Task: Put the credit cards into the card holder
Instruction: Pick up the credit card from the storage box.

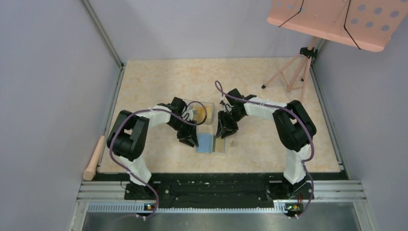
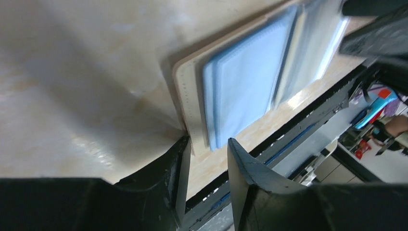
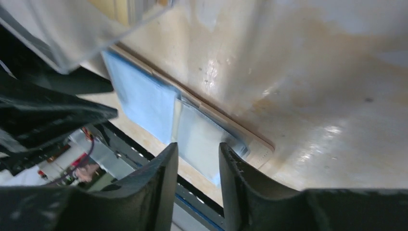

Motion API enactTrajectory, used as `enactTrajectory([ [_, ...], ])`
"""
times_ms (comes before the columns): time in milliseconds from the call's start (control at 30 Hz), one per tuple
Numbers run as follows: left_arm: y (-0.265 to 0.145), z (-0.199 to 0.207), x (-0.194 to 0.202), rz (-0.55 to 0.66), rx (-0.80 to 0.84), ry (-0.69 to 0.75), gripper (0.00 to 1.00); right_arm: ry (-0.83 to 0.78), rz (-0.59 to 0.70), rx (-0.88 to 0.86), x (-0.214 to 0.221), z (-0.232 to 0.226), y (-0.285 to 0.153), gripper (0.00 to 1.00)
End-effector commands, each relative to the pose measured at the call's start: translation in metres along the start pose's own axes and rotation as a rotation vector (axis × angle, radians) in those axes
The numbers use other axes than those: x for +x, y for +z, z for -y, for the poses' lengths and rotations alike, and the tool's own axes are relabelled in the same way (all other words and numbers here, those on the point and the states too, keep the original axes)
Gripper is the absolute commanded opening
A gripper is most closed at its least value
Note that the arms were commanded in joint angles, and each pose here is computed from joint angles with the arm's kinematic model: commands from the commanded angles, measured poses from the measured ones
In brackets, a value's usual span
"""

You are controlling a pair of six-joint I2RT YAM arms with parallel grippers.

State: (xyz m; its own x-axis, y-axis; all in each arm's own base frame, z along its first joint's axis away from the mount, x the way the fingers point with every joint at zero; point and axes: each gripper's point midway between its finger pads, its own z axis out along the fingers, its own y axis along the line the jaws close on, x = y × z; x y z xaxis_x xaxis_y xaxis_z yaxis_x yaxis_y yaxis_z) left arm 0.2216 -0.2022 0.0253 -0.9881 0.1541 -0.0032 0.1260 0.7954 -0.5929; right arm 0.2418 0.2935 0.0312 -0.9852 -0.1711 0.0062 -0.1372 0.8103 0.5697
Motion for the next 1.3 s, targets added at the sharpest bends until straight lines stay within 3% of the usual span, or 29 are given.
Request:
enactTrajectory([
  [0, -0.003, 0.022, 0.015, -0.033, 0.049, 0.085, 0.4, 0.008, 0.195, -0.058, -0.044, -0.013, -0.04, 0.41],
  [133, -0.028, 0.033, -0.008, 0.084, 0.01, 0.153, 0.43, -0.01, 0.237, -0.072, -0.061, -0.017, -0.05, 0.54],
  [367, -0.092, 0.069, -0.08, 0.304, 0.116, 0.183, 0.46, -0.025, 0.274, -0.119, -0.093, -0.036, -0.053, 0.6],
  [433, -0.107, 0.076, -0.105, 0.337, 0.161, 0.162, 0.45, -0.026, 0.294, -0.137, -0.104, -0.043, -0.055, 0.61],
  [533, -0.116, 0.069, -0.134, 0.348, 0.204, 0.093, 0.36, -0.002, 0.306, -0.135, -0.121, -0.046, -0.05, 0.61],
  [667, -0.108, 0.05, -0.159, 0.312, 0.142, 0.031, 0.34, 0.038, 0.314, -0.12, -0.137, -0.045, -0.043, 0.6],
  [900, -0.079, 0.023, -0.156, 0.225, 0.012, -0.001, 0.33, 0.046, 0.277, -0.105, -0.133, -0.042, -0.033, 0.45],
  [1033, -0.062, 0.017, -0.147, 0.198, -0.031, -0.004, 0.34, 0.048, 0.25, -0.114, -0.126, -0.043, -0.028, 0.27],
  [1267, -0.04, 0.014, -0.144, 0.164, -0.093, 0.004, 0.37, 0.043, 0.235, -0.123, -0.119, -0.045, -0.025, 0.2],
])
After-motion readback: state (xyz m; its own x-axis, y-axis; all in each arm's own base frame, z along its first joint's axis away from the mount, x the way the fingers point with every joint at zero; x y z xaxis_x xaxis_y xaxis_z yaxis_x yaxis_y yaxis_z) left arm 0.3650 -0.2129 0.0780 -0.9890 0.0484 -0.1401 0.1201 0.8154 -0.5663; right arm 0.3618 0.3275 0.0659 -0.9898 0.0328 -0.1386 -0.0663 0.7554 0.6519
